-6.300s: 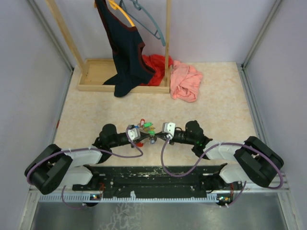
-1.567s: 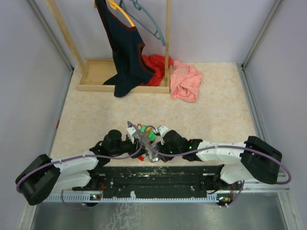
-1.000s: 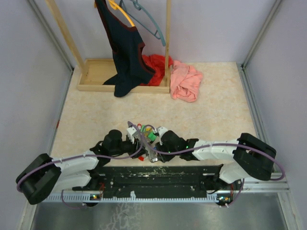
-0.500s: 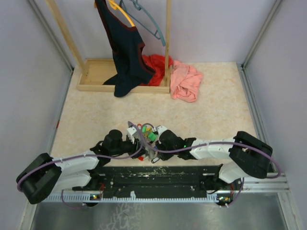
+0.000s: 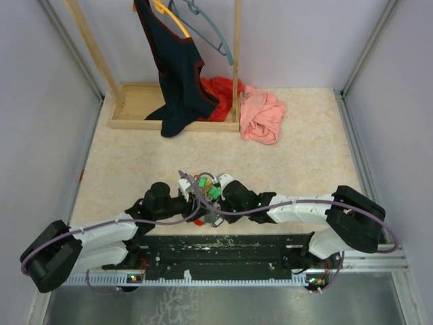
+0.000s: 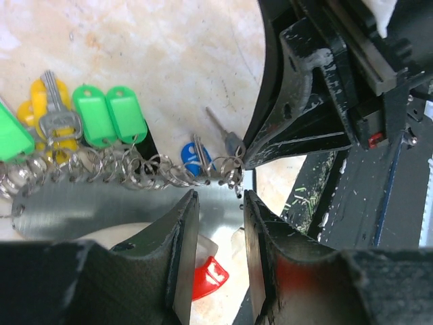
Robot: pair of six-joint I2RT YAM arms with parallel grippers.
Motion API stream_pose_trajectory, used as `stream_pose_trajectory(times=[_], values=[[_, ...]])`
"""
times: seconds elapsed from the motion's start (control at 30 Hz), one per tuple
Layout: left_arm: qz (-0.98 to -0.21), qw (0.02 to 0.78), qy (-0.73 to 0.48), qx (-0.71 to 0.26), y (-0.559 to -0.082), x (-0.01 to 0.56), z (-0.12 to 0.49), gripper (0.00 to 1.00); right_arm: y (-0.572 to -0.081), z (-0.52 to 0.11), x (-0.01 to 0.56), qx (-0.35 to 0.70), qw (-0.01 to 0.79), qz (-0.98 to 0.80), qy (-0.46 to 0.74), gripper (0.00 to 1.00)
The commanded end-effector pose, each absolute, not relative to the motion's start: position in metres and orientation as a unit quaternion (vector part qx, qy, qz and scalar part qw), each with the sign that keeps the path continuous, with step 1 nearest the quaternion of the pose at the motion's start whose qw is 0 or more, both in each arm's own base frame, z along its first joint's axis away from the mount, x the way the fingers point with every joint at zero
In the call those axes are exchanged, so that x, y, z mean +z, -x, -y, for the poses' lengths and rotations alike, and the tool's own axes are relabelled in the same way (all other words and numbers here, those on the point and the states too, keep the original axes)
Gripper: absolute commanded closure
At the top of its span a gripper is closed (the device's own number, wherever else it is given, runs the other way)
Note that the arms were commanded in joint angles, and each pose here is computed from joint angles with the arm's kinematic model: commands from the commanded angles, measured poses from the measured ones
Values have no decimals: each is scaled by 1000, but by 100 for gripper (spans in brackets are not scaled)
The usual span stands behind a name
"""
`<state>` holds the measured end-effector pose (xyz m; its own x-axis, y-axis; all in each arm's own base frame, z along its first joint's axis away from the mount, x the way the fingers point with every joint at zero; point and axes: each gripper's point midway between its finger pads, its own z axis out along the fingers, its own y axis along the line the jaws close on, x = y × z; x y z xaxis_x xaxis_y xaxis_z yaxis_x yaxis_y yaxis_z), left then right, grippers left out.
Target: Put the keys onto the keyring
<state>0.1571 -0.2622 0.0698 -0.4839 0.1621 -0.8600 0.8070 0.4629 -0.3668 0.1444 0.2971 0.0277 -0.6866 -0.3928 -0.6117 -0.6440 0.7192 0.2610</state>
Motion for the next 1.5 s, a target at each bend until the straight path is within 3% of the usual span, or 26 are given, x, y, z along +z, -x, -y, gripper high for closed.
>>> stream_pose_trajectory(times=[0.0, 0.7, 0.87, 1.17, 1.47], values=[[-712, 439, -350, -421, -158, 92, 269, 62, -162, -319, 74, 252, 330, -854, 315, 100], [-670, 478, -380, -423, -164, 97, 277, 65, -184, -321, 115, 218, 374, -818, 377, 100], [-662, 478, -385, -430, -164, 97, 281, 70, -188, -326, 122, 229, 381, -811, 380, 100], [-656, 458, -413, -434, -163, 87, 289, 72, -191, -331, 124, 231, 382, -809, 383, 100], [-658, 490, -402, -406, -177, 93, 286, 75, -189, -331, 120, 231, 376, -810, 387, 100]])
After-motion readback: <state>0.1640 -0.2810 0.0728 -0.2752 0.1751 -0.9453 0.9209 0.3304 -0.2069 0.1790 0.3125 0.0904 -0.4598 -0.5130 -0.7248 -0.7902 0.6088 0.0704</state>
